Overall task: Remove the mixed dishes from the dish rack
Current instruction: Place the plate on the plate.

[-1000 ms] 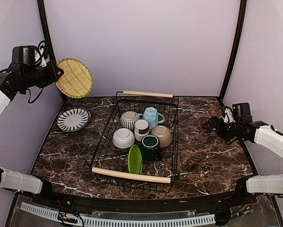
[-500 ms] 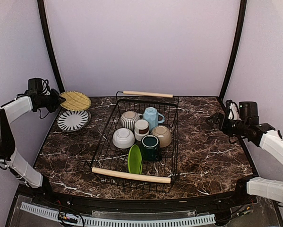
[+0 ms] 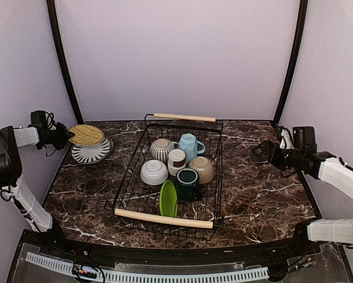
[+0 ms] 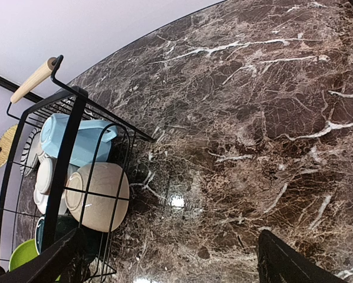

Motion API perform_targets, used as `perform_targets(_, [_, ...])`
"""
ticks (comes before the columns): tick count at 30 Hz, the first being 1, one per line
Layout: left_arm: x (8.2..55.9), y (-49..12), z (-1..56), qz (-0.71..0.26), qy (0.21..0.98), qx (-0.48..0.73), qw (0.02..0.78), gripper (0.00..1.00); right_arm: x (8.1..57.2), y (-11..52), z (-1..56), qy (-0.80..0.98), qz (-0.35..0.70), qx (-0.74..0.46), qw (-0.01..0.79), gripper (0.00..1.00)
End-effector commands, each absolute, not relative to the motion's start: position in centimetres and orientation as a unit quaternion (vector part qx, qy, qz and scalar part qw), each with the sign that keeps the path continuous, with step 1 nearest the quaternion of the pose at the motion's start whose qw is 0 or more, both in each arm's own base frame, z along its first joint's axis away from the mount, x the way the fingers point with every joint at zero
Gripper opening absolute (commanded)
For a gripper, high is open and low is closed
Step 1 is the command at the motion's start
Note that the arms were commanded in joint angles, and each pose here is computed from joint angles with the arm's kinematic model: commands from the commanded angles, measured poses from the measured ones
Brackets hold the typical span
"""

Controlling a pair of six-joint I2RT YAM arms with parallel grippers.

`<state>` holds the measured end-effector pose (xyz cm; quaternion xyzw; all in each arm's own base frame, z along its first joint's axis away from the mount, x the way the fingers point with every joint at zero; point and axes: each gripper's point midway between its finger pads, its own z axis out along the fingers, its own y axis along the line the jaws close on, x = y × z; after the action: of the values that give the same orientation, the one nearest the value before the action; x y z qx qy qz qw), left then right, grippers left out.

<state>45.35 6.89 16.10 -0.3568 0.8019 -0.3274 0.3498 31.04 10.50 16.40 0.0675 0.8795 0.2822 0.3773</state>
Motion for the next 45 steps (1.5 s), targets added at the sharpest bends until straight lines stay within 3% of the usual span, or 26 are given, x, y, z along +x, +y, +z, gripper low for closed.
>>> perform_targets(1, [45.8, 6.4, 15.3, -0.338, 0.809, -0.332, 0.349, 0.06, 31.2, 11.2, 16.3, 0.872, 0.302, 0.061, 0.380, 0.99])
perform_targets(15, [46.4, 7.0, 10.0, -0.314, 0.830, -0.349, 0.302, 0.07, 31.1, 11.0, 15.6, 0.876, 0.293, 0.060, 0.378, 0.99])
perform_targets(20, [46.5, 6.7, 9.3, -0.318, 0.832, -0.347, 0.293, 0.12, 31.0, 11.0, 15.6, 0.876, 0.292, 0.060, 0.379, 0.99])
perform_targets(28, [46.4, 5.9, 9.3, -0.286, 0.857, -0.326, 0.279, 0.55, 30.7, 11.0, 15.2, 0.876, 0.297, 0.066, 0.374, 0.99])
perform_targets(31, [45.7, 6.6, 9.6, -0.247, 0.870, -0.324, 0.277, 0.67, 30.4, 10.8, 15.4, 0.877, 0.293, 0.066, 0.376, 0.99])
perform_targets(35, [45.1, 7.8, 10.9, -0.201, 0.879, -0.324, 0.286, 0.91, 30.2, 10.3, 16.0, 0.877, 0.278, 0.066, 0.387, 0.99])
perform_targets(37, [44.8, 8.5, 11.5, -0.177, 0.882, -0.323, 0.293, 0.97, 30.1, 10.2, 16.3, 0.876, 0.278, 0.067, 0.389, 0.99])
perform_targets(45, [44.0, 8.1, 14.8, -0.132, 0.888, -0.291, 0.330, 0.98, 29.9, 10.2, 16.2, 0.878, 0.278, 0.069, 0.384, 0.99])
